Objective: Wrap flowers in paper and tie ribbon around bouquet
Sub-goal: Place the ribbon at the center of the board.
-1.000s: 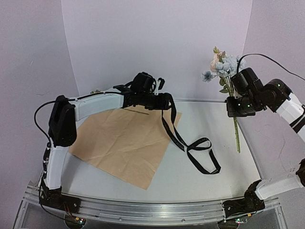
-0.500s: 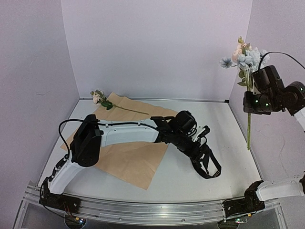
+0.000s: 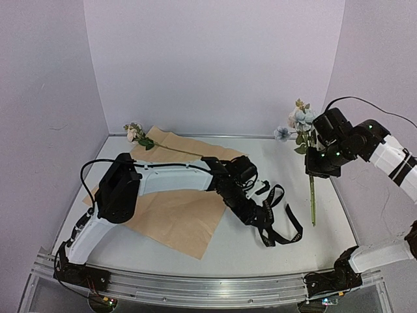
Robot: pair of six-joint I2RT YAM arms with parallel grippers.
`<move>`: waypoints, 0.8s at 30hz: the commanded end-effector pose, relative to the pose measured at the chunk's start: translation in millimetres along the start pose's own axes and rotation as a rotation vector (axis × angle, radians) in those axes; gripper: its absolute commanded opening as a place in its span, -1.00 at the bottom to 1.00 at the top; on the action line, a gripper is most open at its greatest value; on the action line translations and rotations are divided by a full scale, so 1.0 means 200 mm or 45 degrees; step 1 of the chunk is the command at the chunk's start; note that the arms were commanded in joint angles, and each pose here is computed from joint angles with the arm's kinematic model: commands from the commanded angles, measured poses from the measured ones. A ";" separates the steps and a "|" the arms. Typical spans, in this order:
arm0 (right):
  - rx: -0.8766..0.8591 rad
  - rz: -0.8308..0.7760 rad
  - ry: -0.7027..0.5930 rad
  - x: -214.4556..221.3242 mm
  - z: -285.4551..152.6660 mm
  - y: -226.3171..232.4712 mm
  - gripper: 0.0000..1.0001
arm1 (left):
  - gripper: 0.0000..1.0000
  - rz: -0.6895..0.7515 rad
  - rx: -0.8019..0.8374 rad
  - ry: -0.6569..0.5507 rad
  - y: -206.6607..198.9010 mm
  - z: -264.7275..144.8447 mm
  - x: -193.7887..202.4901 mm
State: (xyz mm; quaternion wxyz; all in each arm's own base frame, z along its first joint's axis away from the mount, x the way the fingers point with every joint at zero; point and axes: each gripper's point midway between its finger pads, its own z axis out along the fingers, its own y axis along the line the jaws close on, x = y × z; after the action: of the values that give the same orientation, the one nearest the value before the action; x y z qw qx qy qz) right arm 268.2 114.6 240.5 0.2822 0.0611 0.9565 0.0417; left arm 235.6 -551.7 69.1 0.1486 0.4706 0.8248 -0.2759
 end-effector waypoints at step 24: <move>-0.211 0.114 0.012 0.18 -0.09 0.03 -1.00 | 0.93 0.096 -0.116 0.245 -0.18 -0.09 0.19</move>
State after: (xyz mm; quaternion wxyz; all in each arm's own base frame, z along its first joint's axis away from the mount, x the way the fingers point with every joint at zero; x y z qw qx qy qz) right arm 229.2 106.1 239.7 0.2881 0.0839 0.9492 0.0944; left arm 166.1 -530.2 30.5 0.0404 0.5399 0.8185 -0.1920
